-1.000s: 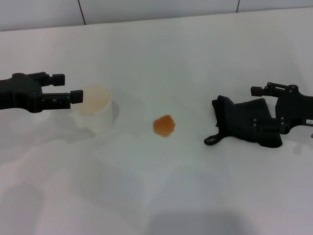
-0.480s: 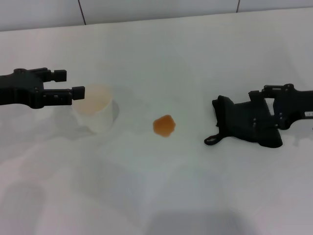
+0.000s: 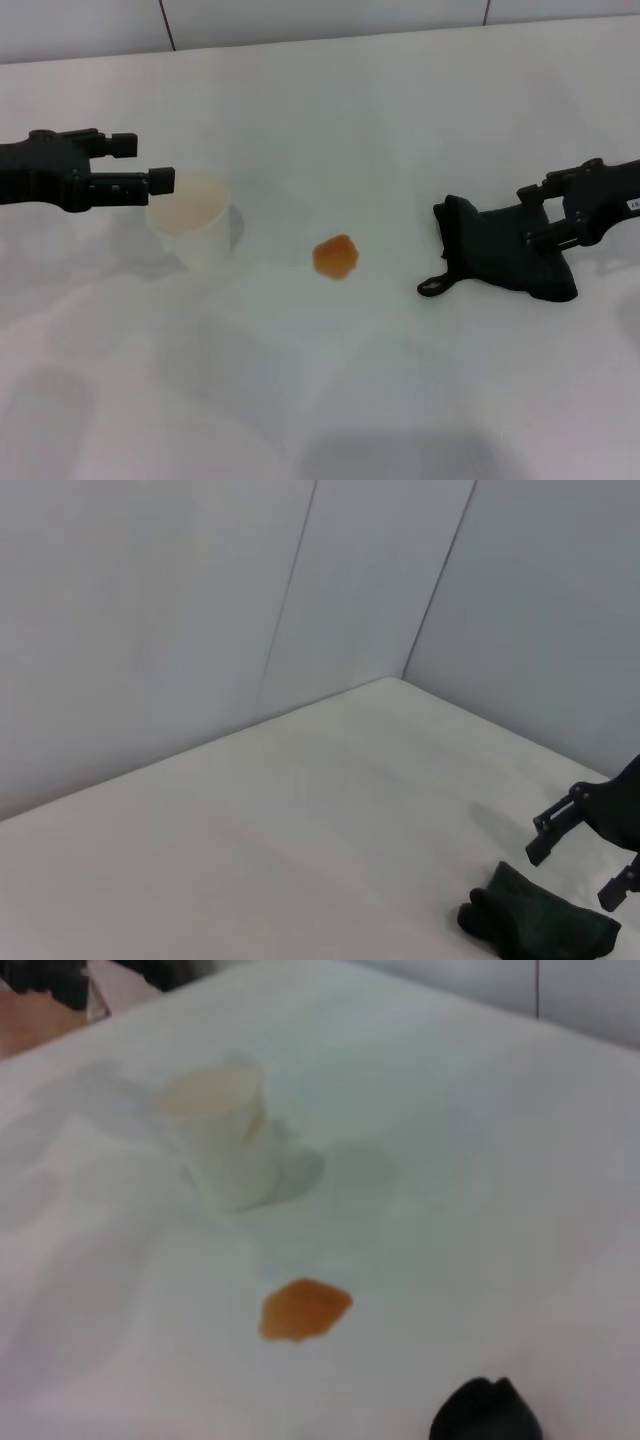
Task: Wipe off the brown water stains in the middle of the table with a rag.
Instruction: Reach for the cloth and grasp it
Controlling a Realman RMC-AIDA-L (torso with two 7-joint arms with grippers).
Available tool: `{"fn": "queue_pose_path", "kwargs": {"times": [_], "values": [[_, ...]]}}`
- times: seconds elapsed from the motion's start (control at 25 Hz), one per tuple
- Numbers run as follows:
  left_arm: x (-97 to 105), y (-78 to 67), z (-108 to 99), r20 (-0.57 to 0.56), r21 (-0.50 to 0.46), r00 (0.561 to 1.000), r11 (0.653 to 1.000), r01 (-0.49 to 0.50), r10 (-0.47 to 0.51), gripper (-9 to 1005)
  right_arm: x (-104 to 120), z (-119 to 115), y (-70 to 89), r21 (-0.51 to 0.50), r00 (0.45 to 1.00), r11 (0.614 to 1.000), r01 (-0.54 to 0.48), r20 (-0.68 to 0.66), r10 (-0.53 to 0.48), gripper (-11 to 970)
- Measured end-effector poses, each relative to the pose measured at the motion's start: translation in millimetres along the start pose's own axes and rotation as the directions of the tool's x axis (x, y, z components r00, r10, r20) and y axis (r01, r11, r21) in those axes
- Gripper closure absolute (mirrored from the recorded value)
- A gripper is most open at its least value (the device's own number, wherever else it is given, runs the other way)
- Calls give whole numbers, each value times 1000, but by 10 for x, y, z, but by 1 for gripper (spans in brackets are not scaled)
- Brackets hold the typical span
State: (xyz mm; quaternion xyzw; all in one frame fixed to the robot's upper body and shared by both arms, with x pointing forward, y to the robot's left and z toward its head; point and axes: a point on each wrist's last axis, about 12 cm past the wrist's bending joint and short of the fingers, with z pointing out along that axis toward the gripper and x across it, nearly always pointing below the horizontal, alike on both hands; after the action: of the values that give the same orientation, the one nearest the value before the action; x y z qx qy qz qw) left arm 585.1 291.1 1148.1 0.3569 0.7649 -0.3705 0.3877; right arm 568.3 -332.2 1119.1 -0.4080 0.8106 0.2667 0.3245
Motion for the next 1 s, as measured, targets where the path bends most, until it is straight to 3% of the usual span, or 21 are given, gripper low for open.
{"fn": "queue_pose_path", "kwargs": {"times": [0.24,0.48,0.8,1.0], "values": [[-67,2,28,-5,9,1000,1000,-13,13,122,-122,82,11,-46,995,998,-31,-100,26,122],[-99,-1,44,-7,16,1000,1000,-10,10,122,-145,164,28,-72,994,997,-29,-105,22,122],[-94,-10,62,-7,19,1000,1000,-9,9,122,-112,339,-44,-14,990,998,-60,-129,58,122],[-96,-11,63,-7,20,1000,1000,-9,9,122,-132,330,-65,-1,989,998,-68,-132,67,122]]}}
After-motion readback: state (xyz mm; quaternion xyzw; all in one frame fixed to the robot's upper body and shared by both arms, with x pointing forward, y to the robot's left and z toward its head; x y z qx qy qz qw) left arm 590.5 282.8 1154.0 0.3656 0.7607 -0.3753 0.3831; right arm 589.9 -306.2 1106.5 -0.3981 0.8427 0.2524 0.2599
